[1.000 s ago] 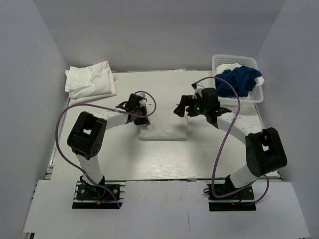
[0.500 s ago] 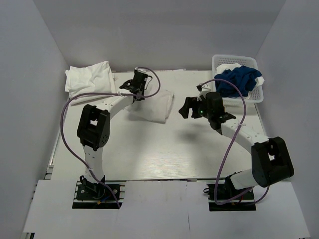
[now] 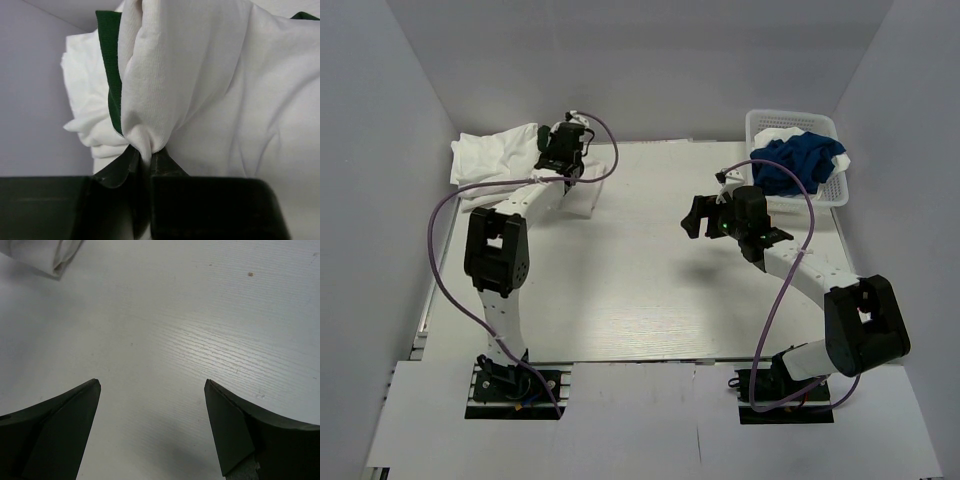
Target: Fold and stack the t-shirts
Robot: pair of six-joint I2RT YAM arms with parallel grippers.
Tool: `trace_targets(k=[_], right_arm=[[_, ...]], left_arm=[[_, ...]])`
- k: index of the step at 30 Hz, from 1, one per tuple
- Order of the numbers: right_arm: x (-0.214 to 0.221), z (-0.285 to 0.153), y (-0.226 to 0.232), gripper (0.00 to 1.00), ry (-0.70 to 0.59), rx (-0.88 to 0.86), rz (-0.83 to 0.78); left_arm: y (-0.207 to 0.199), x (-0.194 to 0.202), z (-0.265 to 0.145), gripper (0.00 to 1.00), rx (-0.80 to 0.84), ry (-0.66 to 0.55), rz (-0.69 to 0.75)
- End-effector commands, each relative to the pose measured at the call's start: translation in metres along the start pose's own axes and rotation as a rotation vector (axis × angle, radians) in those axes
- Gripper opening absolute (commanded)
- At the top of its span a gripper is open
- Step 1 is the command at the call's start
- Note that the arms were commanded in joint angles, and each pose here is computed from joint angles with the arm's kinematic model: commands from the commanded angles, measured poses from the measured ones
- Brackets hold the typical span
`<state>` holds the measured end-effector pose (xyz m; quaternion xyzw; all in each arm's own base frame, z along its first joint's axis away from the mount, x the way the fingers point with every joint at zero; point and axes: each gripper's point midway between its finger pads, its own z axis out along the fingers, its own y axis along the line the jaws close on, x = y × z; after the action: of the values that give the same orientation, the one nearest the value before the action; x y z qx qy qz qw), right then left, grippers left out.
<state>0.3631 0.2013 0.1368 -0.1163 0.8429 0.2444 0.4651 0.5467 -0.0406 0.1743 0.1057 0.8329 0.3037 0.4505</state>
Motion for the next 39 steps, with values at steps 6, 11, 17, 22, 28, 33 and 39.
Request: trace_targets(k=[6, 11, 17, 22, 28, 33, 39], right_arm=[[-0.018, 0.003, -0.001, 0.9, -0.054, 0.009, -0.026], [-0.016, 0.004, -0.002, 0.9, -0.044, 0.008, -0.023], [-0.017, 0.002, -0.002, 0.9, -0.049, 0.011, -0.025], [-0.015, 0.003, -0.002, 0.9, -0.038, 0.016, -0.02], [-0.015, 0.003, -0.004, 0.9, -0.038, 0.022, -0.022], [-0.013, 0.007, -0.006, 0.9, -0.02, 0.028, -0.023], [-0.015, 0.006, -0.009, 0.9, -0.024, 0.051, -0.03]], left_arm=[[0.087, -0.078, -0.007, 0.0, -0.105, -0.157, -0.05], [0.111, -0.094, -0.004, 0.0, -0.151, -0.154, -0.076], [0.131, -0.103, -0.008, 0.0, -0.171, -0.146, -0.142], [0.142, -0.09, 0.003, 0.0, -0.208, -0.116, -0.222], [0.174, -0.069, 0.029, 0.0, -0.296, -0.066, -0.305], [0.18, -0.043, 0.054, 0.0, -0.278, -0.033, -0.352], [0.191, -0.009, 0.091, 0.0, -0.289, 0.015, -0.401]])
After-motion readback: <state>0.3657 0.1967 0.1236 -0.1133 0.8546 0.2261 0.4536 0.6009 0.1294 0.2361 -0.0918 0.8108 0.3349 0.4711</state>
